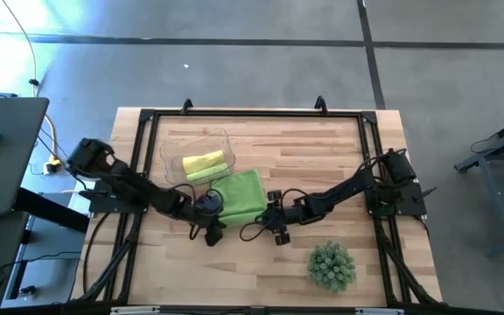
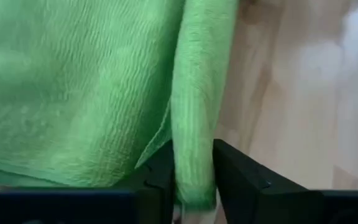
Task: Roll microfiber towels into tight, uniform cylinder then place into a basket
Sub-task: Roll the green towel
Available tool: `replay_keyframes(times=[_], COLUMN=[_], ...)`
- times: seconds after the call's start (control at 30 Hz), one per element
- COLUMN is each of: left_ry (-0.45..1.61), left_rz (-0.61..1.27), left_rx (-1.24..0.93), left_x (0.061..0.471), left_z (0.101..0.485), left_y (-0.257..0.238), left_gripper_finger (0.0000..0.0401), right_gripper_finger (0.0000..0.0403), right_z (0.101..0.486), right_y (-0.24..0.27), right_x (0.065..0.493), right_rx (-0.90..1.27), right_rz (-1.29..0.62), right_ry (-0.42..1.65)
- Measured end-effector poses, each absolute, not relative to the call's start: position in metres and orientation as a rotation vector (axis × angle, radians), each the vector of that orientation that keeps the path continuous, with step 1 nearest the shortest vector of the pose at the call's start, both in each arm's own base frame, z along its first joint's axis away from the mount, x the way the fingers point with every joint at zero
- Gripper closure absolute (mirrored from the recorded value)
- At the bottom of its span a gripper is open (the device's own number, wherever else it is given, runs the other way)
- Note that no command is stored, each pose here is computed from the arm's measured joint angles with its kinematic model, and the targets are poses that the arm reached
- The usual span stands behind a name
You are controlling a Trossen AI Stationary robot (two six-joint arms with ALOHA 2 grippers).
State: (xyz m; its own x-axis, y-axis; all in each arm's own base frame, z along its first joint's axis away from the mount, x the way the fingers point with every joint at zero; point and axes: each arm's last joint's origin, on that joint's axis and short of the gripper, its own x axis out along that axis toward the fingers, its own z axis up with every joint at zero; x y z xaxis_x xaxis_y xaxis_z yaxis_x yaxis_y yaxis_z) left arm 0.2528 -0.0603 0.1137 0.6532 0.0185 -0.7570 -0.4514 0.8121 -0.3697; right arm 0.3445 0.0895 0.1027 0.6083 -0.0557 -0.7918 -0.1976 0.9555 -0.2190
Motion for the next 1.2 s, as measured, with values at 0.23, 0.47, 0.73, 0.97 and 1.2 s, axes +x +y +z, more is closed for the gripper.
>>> replay_keyframes(times=[0.23,0.47,0.73,0.97,1.2], left_ry=[0.869,0.727,0.606,0.699,0.761], left_rz=[0.269,0.090,0.065,0.130,0.219], left_rx=[-0.493,-0.323,-0.014,0.054,0.214], left_x=[0.233,0.230,0.246,0.252,0.254], left_z=[0.141,0.167,0.152,0.118,0.096], left_y=[-0.056,-0.072,-0.091,-0.093,-0.091], left_gripper_finger=[0.0259,0.0243,0.0242,0.0242,0.0242], right_gripper_finger=[0.0234,0.0234,0.0234,0.0234,0.0234], right_z=[0.102,0.102,0.102,0.102,0.102], right_y=[0.090,0.090,0.090,0.090,0.090], right_x=[0.344,0.344,0.344,0.344,0.345], right_rx=[-0.257,-0.255,-0.253,-0.252,-0.238], right_rz=[0.074,0.076,0.078,0.079,0.073], right_ry=[0.924,0.921,0.916,0.913,0.910])
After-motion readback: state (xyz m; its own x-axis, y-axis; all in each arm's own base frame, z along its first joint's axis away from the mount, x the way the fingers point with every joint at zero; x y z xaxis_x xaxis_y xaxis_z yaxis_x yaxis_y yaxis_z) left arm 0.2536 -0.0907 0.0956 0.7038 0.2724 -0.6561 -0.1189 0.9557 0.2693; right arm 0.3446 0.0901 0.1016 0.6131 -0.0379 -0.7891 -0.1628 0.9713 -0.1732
